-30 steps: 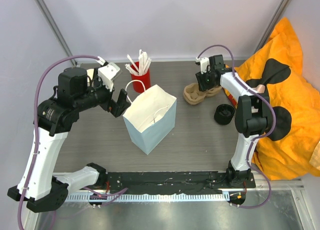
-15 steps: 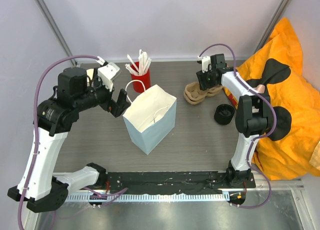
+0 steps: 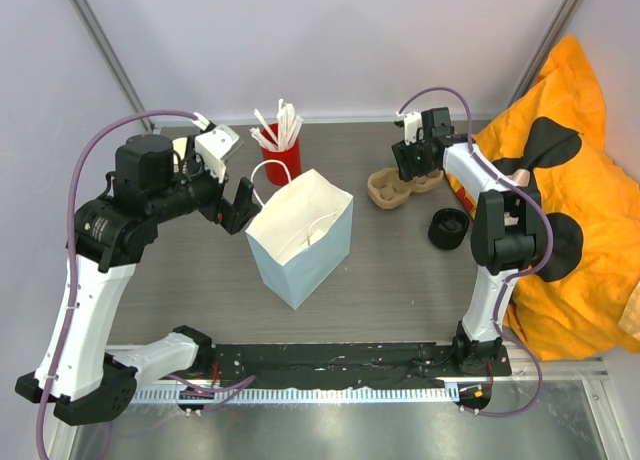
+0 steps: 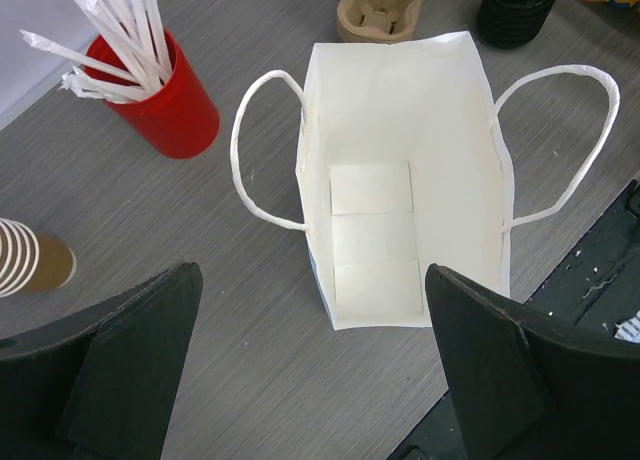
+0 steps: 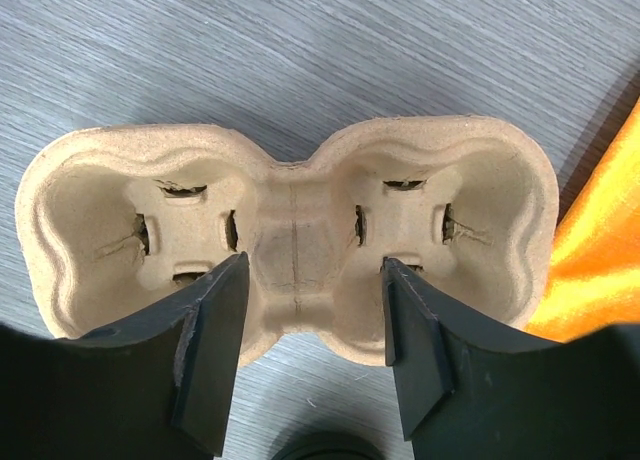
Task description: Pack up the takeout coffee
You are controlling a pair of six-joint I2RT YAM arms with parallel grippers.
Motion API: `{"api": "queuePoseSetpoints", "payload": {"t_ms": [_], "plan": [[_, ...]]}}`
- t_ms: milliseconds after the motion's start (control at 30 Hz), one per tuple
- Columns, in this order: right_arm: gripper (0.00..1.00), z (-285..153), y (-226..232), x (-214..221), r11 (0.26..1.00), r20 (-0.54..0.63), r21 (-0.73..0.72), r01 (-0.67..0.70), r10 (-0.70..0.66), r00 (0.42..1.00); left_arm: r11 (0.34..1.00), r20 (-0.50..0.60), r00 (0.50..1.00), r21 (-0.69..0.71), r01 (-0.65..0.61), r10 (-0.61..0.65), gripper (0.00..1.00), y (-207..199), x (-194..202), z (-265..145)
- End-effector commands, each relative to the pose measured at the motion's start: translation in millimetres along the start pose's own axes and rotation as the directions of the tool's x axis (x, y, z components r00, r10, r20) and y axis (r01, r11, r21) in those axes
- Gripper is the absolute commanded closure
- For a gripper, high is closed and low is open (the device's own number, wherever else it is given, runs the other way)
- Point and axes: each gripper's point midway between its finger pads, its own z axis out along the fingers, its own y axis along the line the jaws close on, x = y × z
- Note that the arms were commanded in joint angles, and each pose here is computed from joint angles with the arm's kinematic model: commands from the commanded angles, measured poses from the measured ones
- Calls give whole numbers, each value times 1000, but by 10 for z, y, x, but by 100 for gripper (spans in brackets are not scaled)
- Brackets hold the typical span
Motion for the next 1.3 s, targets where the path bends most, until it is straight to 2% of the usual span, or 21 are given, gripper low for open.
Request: {"api": "queuePoseSetpoints", "payload": {"t_ms": [0, 267, 600, 767, 1267], "plan": [[42, 32, -12, -136, 1000, 42, 1, 22, -22, 999, 1000, 38, 999, 11, 7, -8, 0, -23, -83, -21], [46, 128, 54, -68, 999, 15, -26, 31, -30, 999, 1000, 38, 999, 11, 9, -9, 0, -18, -95, -13], [59, 77, 51, -112, 999, 33, -18, 33, -33, 999, 1000, 35, 999, 10, 8, -9, 0, -14, -84, -3], [45, 25, 24, -152, 999, 45, -5, 34, -34, 998, 1000, 32, 999, 12, 9, -10, 0, -15, -78, 6], [44, -52, 26, -252, 999, 84, 1, 38, -38, 996, 1000, 34, 999, 11, 13, -14, 0, -12, -73, 4]]}}
